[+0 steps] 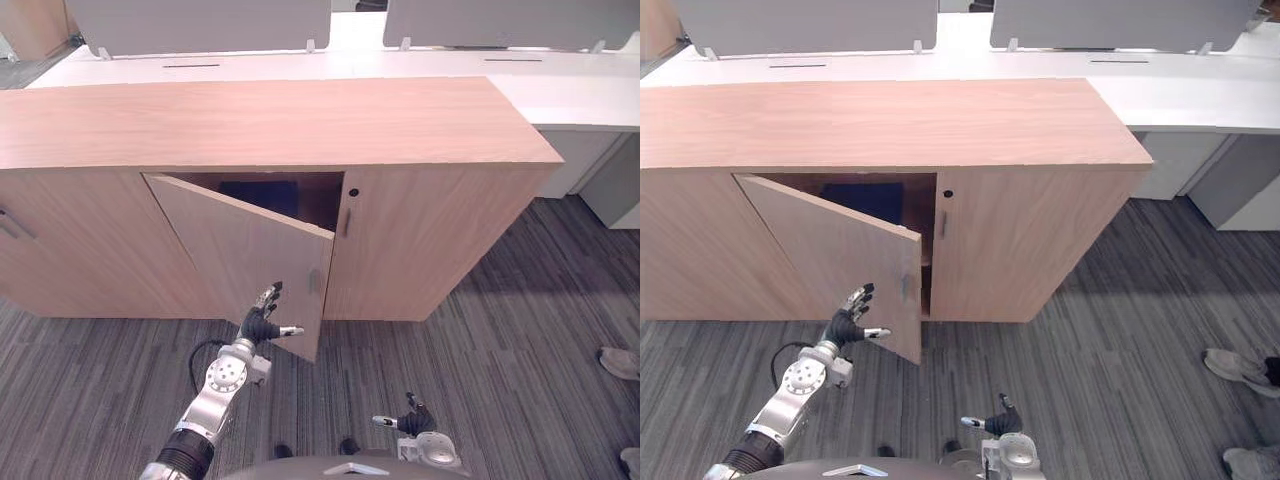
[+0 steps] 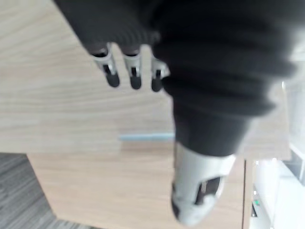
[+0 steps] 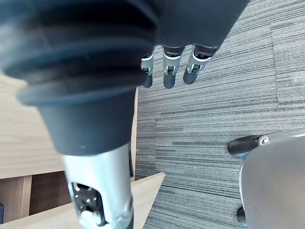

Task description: Walk over to the cabinet, pick up the folder, carry it to the office cabinet, place the folder inside the office cabinet, then close the office cabinet door

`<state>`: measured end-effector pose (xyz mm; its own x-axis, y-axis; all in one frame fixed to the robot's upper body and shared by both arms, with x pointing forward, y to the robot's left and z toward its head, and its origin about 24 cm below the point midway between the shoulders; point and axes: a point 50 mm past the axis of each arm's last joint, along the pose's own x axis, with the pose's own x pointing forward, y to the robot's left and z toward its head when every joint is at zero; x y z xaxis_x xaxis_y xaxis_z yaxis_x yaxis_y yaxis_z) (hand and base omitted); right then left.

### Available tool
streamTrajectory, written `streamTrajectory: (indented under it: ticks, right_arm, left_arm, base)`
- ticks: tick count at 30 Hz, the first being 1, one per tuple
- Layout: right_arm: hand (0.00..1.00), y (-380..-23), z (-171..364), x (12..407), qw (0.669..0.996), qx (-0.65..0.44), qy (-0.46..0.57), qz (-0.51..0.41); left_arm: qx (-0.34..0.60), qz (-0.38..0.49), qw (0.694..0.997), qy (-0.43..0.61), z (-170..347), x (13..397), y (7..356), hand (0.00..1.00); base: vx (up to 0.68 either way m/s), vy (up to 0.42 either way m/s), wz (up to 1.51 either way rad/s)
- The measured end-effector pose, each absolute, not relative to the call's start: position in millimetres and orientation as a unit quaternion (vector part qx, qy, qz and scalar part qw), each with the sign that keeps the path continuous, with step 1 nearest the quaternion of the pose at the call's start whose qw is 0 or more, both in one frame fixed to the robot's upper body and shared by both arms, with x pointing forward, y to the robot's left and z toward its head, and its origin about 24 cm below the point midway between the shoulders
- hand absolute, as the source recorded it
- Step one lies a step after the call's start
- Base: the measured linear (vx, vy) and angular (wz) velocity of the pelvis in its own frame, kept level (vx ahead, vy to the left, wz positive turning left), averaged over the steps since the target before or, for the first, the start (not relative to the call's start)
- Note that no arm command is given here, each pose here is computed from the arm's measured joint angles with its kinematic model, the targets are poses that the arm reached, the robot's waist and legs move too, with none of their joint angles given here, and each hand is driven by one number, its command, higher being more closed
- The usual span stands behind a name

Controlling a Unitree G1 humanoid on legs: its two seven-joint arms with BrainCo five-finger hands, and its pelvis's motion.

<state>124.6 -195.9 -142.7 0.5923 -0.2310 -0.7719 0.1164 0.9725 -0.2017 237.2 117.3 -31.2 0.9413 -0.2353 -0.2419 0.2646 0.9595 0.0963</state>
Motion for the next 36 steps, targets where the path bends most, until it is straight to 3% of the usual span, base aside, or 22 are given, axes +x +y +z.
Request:
streamTrajectory:
  ticks: [12,36]
  right_arm:
    - [0.0,-193.4,-144.1,128.9,0.888,-0.062,0.445,-0.098]
    - [0.0,-194.0,-139.4,149.0,0.895,-0.061,0.431,-0.095]
  left_arm:
    - [0.111,-0.067,0.986,0.1,-19.6,270.0,130.7,0.0]
    - [0.173,-0.039,0.983,0.048,29.7,335.9,141.9,0.0]
  base:
    - [0.0,-0.063,0.02]
    - [0.0,-0.049,0.0]
